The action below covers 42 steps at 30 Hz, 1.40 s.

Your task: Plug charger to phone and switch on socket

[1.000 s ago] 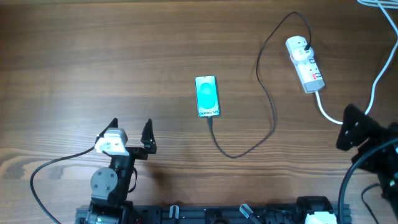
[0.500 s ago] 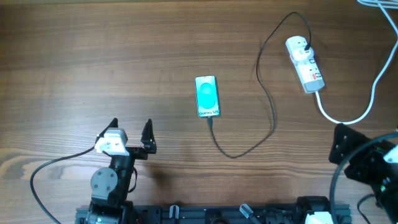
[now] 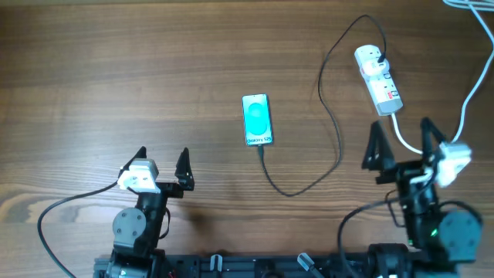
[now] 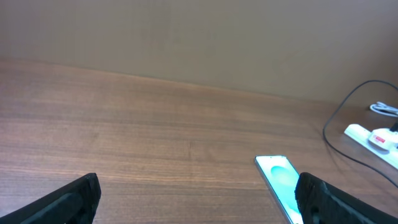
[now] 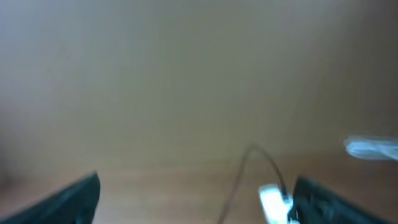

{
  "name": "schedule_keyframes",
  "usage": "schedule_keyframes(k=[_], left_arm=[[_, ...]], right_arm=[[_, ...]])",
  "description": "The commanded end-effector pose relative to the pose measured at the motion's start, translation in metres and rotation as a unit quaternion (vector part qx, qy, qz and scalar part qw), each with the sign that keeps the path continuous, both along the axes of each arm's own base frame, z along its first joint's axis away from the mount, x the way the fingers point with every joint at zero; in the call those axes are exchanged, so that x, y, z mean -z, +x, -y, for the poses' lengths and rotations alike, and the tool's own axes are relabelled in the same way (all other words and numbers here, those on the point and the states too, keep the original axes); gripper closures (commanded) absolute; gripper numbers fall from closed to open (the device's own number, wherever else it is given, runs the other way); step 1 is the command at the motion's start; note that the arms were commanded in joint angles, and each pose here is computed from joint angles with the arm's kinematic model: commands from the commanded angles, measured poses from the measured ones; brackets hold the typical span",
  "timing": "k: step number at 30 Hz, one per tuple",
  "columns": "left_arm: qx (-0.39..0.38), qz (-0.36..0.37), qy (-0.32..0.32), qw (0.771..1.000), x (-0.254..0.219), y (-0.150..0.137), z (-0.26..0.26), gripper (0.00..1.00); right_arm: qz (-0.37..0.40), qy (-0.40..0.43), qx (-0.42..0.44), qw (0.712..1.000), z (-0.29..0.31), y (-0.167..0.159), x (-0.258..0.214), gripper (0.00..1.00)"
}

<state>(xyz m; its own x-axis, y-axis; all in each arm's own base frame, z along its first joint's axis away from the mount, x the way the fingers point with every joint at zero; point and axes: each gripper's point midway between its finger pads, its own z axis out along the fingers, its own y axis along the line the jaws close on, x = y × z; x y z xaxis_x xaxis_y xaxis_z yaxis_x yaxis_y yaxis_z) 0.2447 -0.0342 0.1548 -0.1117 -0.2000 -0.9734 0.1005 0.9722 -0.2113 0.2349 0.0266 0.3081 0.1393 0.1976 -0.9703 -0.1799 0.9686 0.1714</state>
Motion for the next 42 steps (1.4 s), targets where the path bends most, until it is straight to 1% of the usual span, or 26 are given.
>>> schedule_keyframes(k=[1,3,5,8,11,14,16,19,39,42], left_arm=[[0.004,-0.001,0.008,1.0,0.002,0.0,0.001,0.0],[0.004,-0.001,0.008,1.0,0.002,0.0,0.001,0.0],[0.004,-0.001,0.008,1.0,0.002,0.0,0.001,0.0],[0.004,-0.001,0.008,1.0,0.002,0.0,0.001,0.0],[0.004,-0.001,0.008,1.0,0.002,0.0,0.001,0.0],[0.004,-0.001,0.008,1.0,0.002,0.0,0.001,0.0],[0.004,-0.001,0.008,1.0,0.002,0.0,0.001,0.0],[0.004,-0.001,0.008,1.0,0.002,0.0,0.001,0.0],[0.003,0.004,0.007,1.0,0.0,0.0,0.0,0.0],[-0.011,0.008,0.006,1.0,-0.002,0.0,-0.007,0.0]], right_arm=[[0.049,-0.008,-0.029,0.998,-0.01,-0.002,0.023,0.0],[0.069,0.012,-0.015,0.997,-0.004,-0.002,0.033,0.0],[0.071,0.035,-0.001,0.997,0.003,-0.001,0.045,0.0],[0.068,0.034,0.008,0.997,0.006,-0.002,0.057,0.0],[0.039,0.026,0.037,0.998,0.016,0.004,0.071,0.0],[-0.01,0.01,0.056,0.998,0.022,0.009,0.096,0.0],[-0.051,0.011,0.061,0.997,0.024,0.011,0.116,0.0],[-0.086,0.007,0.061,0.994,0.024,0.012,0.133,0.0],[-0.085,0.01,0.057,0.995,0.022,0.012,0.133,0.0],[-0.085,0.01,0.057,0.995,0.022,0.012,0.133,0.0]])
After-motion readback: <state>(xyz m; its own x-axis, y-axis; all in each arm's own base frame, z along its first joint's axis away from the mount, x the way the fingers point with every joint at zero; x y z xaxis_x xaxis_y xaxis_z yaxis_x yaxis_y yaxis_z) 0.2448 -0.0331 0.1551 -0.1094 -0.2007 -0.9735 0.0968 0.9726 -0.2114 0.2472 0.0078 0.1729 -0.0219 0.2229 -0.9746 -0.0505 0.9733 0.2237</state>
